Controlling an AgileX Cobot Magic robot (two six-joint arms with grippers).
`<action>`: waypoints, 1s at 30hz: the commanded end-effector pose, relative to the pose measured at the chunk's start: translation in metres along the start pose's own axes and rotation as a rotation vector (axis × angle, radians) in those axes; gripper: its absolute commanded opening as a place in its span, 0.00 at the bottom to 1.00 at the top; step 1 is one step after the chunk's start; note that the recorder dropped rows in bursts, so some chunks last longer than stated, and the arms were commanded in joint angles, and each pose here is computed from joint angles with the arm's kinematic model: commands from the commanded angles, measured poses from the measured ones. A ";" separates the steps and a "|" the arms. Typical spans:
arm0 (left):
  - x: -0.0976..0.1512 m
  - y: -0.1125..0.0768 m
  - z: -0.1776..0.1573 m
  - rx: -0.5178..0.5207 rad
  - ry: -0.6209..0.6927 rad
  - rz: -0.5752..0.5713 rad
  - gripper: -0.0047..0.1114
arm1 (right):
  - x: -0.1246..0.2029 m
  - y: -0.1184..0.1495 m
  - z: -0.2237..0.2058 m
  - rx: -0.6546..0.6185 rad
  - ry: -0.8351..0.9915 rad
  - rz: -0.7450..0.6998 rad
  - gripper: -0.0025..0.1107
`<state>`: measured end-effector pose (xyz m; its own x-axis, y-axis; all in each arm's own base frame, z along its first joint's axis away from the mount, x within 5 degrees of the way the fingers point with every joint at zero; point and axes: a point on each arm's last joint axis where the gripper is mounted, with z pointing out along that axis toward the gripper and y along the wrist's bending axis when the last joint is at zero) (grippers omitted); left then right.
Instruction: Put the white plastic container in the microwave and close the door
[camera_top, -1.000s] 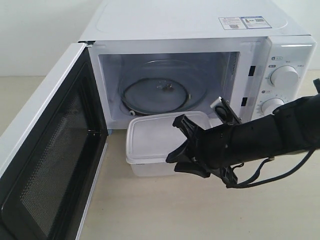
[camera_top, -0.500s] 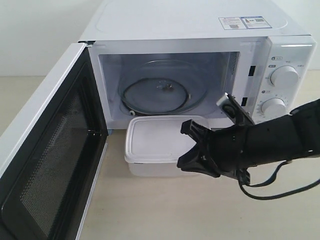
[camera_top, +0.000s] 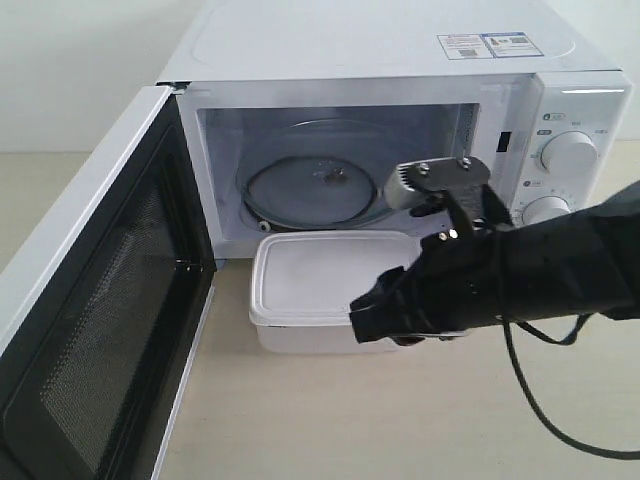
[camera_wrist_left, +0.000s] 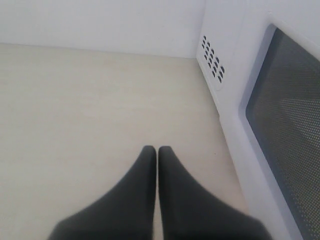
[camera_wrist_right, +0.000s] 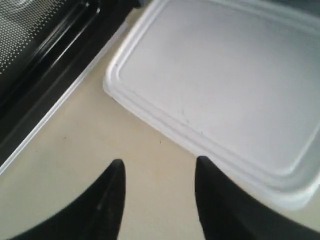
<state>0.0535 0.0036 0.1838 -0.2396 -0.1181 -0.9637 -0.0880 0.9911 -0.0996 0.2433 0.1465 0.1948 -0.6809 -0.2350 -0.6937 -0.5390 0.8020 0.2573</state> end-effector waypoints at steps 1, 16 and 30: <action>0.001 0.000 0.000 0.000 0.000 -0.005 0.07 | -0.021 0.020 0.009 0.113 -0.074 -0.173 0.44; 0.001 0.000 0.000 0.000 0.000 -0.005 0.07 | -0.040 0.023 0.090 0.158 -0.018 -0.190 0.44; 0.001 0.000 0.000 0.000 0.000 -0.005 0.07 | -0.032 0.022 0.096 0.138 0.016 -0.184 0.44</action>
<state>0.0535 0.0036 0.1838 -0.2396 -0.1181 -0.9637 -0.0880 0.9911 -0.0996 0.3011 0.2280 0.1609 -0.5806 -0.3911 -0.7141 -0.5987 0.7994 0.0490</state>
